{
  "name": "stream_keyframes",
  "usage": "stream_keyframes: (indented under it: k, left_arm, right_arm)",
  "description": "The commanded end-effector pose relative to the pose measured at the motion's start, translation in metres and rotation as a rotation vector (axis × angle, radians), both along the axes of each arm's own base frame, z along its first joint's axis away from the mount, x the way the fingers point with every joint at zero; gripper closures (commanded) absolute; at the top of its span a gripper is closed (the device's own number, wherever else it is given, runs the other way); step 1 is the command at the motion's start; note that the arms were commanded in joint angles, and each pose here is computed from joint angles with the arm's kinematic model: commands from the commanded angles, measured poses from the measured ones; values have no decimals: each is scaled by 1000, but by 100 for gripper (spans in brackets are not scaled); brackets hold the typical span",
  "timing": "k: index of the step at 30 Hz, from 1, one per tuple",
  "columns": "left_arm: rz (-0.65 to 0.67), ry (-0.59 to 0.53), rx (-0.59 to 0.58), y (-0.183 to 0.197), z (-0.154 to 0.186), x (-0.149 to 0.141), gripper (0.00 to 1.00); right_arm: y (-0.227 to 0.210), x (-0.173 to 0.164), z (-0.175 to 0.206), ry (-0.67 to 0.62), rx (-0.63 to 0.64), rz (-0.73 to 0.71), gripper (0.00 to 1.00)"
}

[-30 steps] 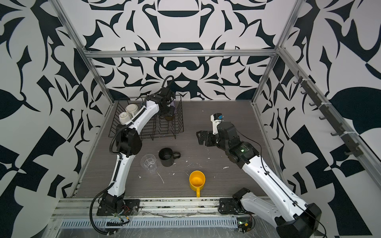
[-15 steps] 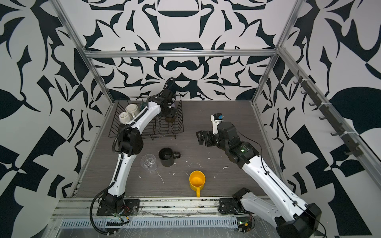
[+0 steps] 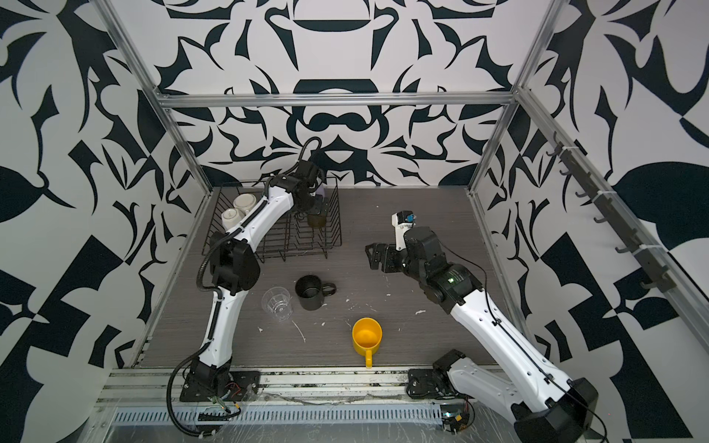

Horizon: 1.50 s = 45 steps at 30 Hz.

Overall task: Load cups into a dish rack
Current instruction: Place the cup upside down at the dish rack.

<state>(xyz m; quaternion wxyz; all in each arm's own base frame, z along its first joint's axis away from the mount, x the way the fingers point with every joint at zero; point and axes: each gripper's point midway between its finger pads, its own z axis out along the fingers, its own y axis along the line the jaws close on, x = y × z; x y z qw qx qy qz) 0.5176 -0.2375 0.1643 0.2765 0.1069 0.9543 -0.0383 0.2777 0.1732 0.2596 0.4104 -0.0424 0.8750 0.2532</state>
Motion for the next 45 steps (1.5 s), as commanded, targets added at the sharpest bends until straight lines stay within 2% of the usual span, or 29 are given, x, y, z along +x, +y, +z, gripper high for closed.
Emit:
stream_keyframes:
  k: [1, 7, 13, 18, 24, 25, 28, 33, 37, 42, 45]
  left_arm:
    - [22, -119, -38, 10, 61, -7, 1]
    - [62, -312, -34, 36, 122, -23, 1]
    - [119, -486, 11, 78, 167, -61, 1]
    - [185, -525, -21, 125, 166, -93, 1]
    - [288, -475, -183, 185, 149, -119, 1]
    - [303, -503, -204, 195, 158, -127, 1]
    - [349, -523, -202, 217, 156, -134, 1]
    - [370, -568, -188, 227, 155, -140, 1]
    - [395, -551, -203, 233, 147, -141, 1]
    - [421, -554, -214, 239, 147, -142, 1]
    - [448, -541, -258, 245, 142, -142, 1]
  right_arm:
    - [1, 5, 14, -32, -4, 3, 5]
    - [3, 9, 3, 14, -48, 12, 7]
    - [27, 18, -7, 64, -38, 80, 13]
    - [70, 14, -11, 62, -141, 201, 17]
    - [136, -11, -23, 68, -276, 397, 20]
    - [146, -15, -25, 68, -294, 423, 21]
    - [174, -26, -29, 63, -339, 500, 24]
    - [209, -35, -40, 72, -422, 582, 28]
    - [229, -41, -53, 85, -489, 632, 31]
    - [253, -48, -70, 96, -524, 689, 33]
    - [264, -50, -79, 110, -526, 713, 35]
